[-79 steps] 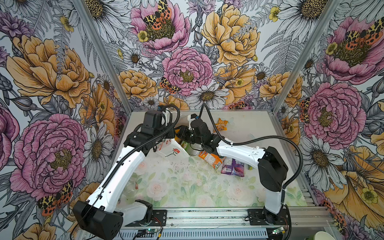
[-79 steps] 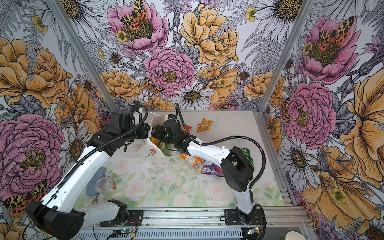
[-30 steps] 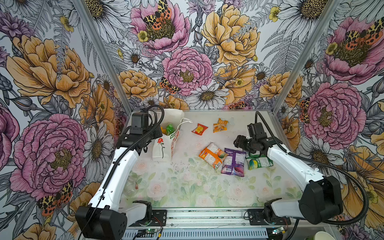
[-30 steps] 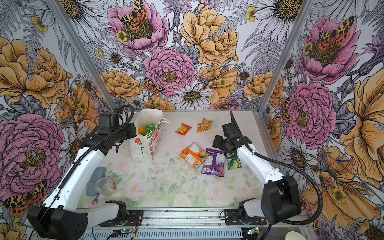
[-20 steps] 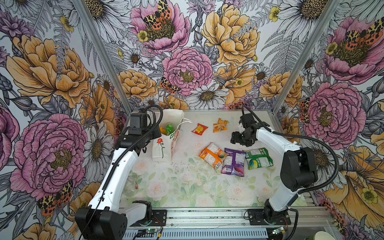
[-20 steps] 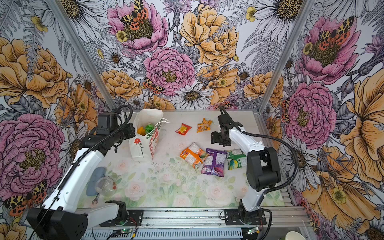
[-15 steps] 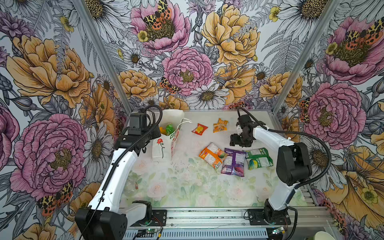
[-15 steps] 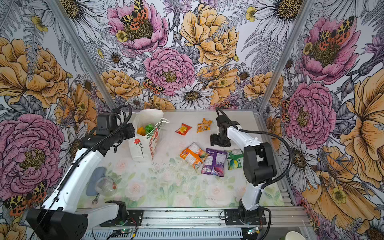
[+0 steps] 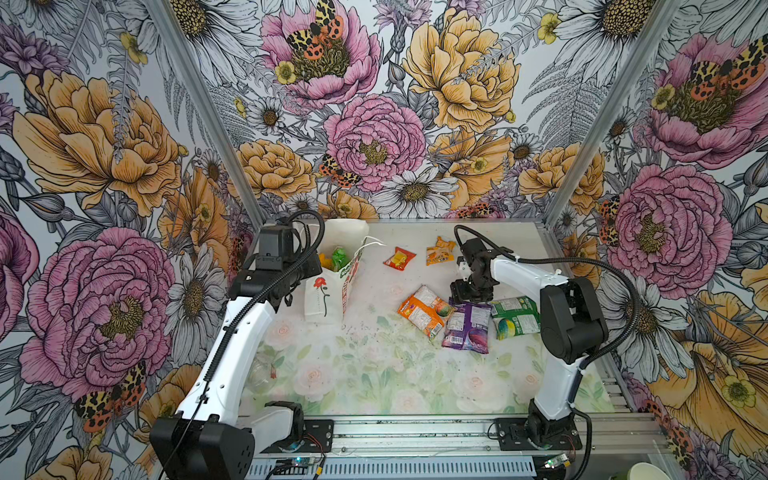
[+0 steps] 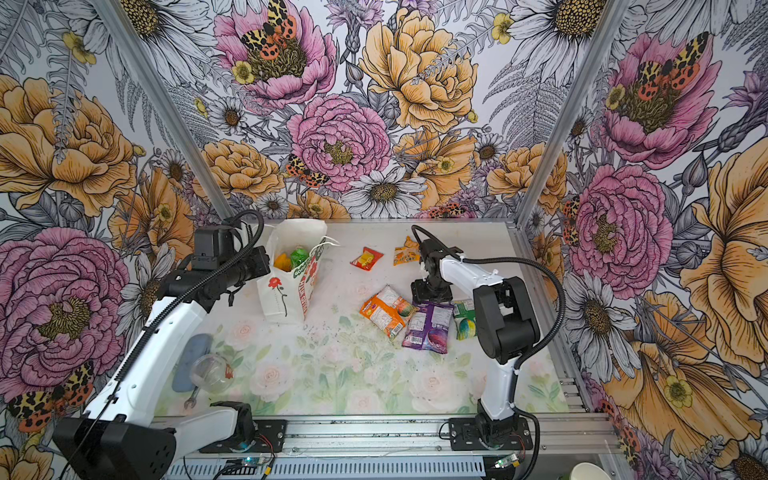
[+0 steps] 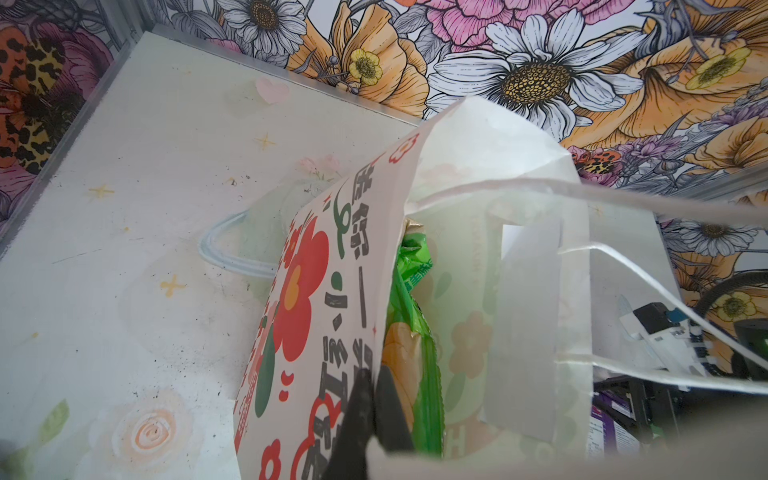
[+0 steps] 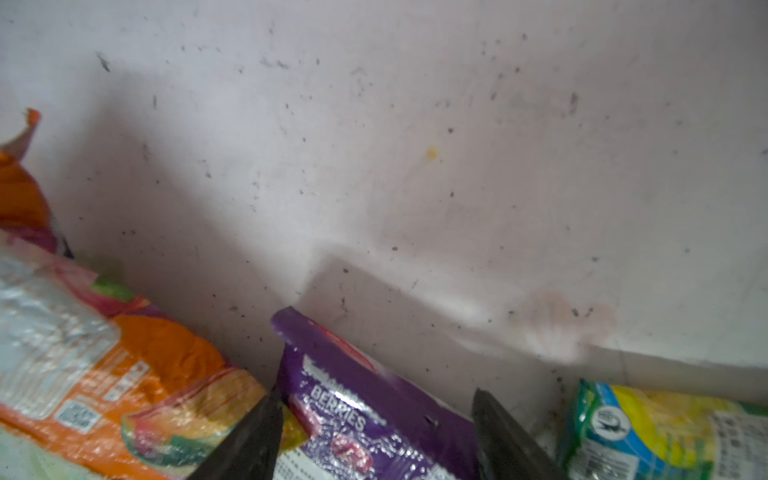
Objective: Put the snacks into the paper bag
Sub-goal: 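Lower the right gripper onto the purple FOX'S candy bag and grasp it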
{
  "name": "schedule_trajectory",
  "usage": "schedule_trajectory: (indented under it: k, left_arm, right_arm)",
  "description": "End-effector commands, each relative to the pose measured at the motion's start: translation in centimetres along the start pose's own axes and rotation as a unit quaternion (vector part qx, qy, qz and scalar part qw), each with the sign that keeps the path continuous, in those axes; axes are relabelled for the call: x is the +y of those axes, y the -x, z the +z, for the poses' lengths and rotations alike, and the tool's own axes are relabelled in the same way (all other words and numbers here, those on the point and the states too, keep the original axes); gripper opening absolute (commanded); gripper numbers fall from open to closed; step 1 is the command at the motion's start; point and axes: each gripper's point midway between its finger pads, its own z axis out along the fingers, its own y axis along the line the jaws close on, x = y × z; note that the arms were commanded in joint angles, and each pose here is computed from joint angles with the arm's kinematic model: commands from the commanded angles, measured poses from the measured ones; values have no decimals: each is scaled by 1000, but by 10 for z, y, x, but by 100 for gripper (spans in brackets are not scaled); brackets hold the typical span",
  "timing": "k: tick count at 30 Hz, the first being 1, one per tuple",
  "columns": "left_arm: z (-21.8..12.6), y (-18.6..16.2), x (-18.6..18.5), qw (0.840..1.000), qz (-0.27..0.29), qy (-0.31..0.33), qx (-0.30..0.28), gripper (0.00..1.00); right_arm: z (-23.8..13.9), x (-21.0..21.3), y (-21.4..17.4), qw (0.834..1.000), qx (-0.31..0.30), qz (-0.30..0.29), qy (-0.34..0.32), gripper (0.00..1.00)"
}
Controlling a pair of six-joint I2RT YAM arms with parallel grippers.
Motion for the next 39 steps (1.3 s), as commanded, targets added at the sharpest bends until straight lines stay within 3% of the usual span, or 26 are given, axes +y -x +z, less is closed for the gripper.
schedule_trajectory:
  k: [1, 15, 21, 26, 31, 36, 39]
  left_arm:
    - [1, -1, -2, 1000, -12, -13, 2, 0]
    - [5, -3, 0, 1000, -15, -12, 8, 0]
    - [5, -3, -1, 1000, -16, -14, 9, 0]
    - [4, -3, 0, 1000, -15, -11, 7, 0]
    - [6, -4, 0, 1000, -17, -12, 10, 0]
    - [6, -4, 0, 1000, -16, -12, 11, 0]
    - [7, -4, -2, 1000, -16, -16, 13, 0]
  right_arm:
    - [-5, -5, -17, 1000, 6, 20, -14, 71]
    - [-8, -5, -57, 995, 11, 101, 2, 54]
    - [0, -29, -53, 993, 9, 101, -64, 52]
    - [9, -33, -54, 991, 24, 109, -72, 45]
    - [8, -30, -53, 992, 23, 106, -66, 33]
    - [4, -28, -53, 992, 16, 108, -59, 10]
    - [-6, -25, -49, 994, -1, 102, -51, 4]
